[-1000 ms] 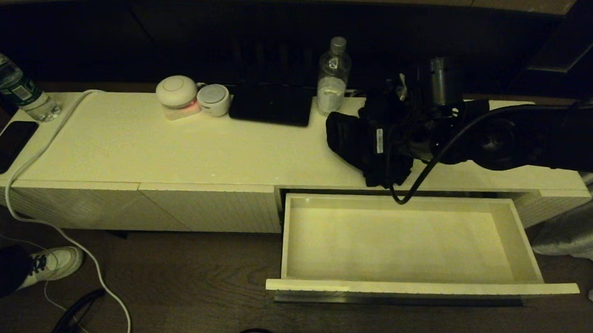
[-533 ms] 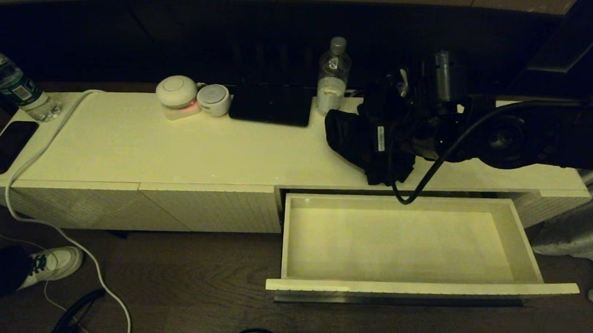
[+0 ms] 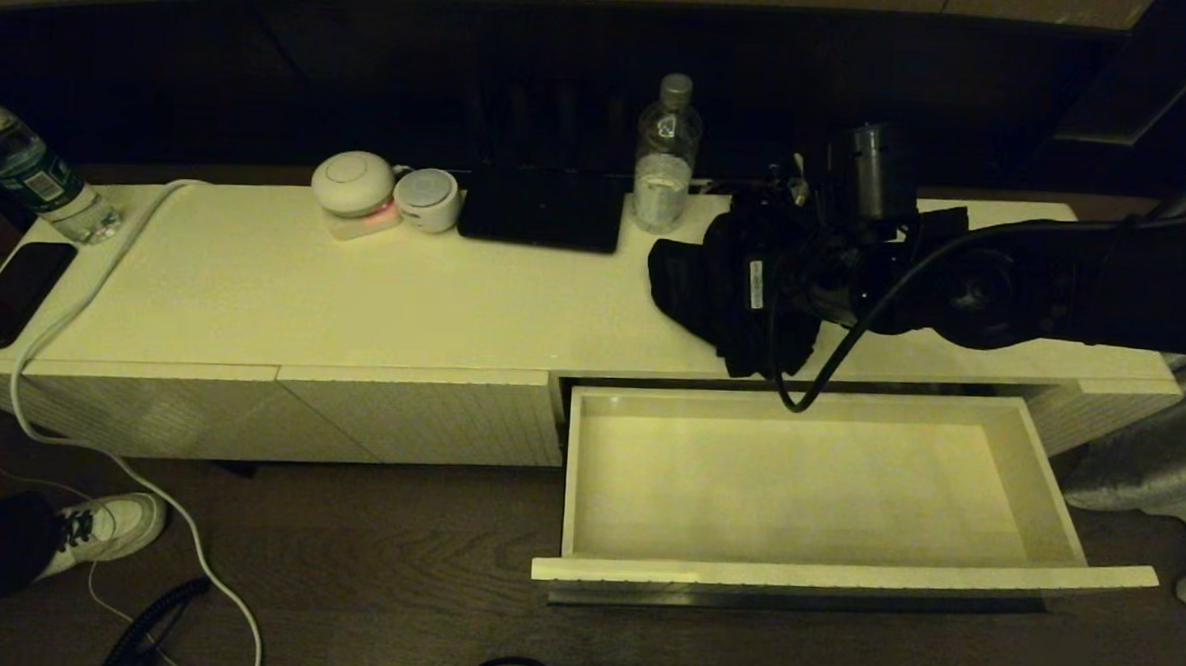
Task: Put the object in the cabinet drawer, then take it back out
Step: Take the umbrella out of the drawer and put it on the table, then close the drawer
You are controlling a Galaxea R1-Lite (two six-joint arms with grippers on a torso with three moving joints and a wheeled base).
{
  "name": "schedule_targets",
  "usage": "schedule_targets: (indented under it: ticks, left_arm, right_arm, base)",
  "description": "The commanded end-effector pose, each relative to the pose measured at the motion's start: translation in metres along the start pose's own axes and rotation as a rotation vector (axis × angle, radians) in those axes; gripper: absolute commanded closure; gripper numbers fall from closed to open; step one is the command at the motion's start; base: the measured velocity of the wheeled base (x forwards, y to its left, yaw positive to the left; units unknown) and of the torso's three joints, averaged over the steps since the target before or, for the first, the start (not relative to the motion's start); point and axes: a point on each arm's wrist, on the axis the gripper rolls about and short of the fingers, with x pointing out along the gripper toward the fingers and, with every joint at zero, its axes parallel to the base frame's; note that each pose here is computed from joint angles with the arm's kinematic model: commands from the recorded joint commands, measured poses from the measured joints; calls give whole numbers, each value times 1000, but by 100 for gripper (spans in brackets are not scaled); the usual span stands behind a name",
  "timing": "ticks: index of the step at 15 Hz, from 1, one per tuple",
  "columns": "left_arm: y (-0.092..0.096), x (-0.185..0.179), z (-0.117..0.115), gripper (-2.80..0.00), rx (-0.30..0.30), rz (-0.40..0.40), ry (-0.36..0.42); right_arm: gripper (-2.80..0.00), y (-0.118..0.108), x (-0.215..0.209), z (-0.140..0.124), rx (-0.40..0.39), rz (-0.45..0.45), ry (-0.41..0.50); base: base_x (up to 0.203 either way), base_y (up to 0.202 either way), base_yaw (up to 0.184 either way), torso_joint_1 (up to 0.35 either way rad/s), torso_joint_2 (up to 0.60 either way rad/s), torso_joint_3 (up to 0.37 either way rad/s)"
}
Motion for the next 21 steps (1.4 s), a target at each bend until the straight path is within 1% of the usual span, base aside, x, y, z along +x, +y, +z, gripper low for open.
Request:
schedule_targets:
  ticks: [1, 3, 4, 5, 7, 9, 10, 12, 15, 17, 20, 21]
  left_arm:
    - [0, 0, 0, 0, -1, 0, -2]
    - [0, 0, 0, 0, -1, 0, -2]
    - [0, 0, 0, 0, -1, 0, -2]
    - [0, 0, 0, 0, -1, 0, -2]
    - [0, 0, 0, 0, -1, 0, -2]
    - [0, 0, 0, 0, -1, 0, -2]
    - [0, 0, 0, 0, -1, 0, -2]
    - [0, 0, 0, 0, -1, 0, -2]
    - [0, 0, 0, 0, -1, 0, -2]
    - [0, 0, 0, 0, -1, 0, -2]
    - [0, 0, 0, 0, -1, 0, -2]
    - [0, 0, 0, 0, -1, 0, -2]
  right_arm:
    - [-280, -1, -13, 8, 9, 9, -23]
    - [-280, -6, -42, 24, 25, 30, -71]
    - [-280, -10, -58, 27, 20, 36, -79]
    - [-280, -17, -74, 26, -11, 38, -79]
    - [-280, -32, -100, 10, -150, 36, -43]
    - [-280, -45, -119, -13, -320, 38, -3]
    - [0, -50, -127, -25, -397, 43, 11]
    - [0, -61, -141, -54, -573, 67, 39]
    - [0, -75, -167, -89, -818, 147, 51]
    - [0, -77, -173, -114, -888, 204, 80]
    - [0, -74, -172, -155, -934, 258, 97]
    - [0, -72, -167, -171, -950, 273, 120]
  base:
    - [0, 0, 0, 0, 0, 0]
    - [0, 0, 0, 0, 0, 0]
    - [0, 0, 0, 0, 0, 0]
    - [0, 0, 0, 0, 0, 0]
    - [0, 0, 0, 0, 0, 0]
    - [0, 0, 0, 0, 0, 0]
    - [0, 0, 0, 0, 0, 0]
    - [0, 0, 0, 0, 0, 0]
    - [0, 0, 0, 0, 0, 0]
    - [0, 0, 0, 0, 0, 0]
    - [0, 0, 0, 0, 0, 0]
    - [0, 0, 0, 0, 0, 0]
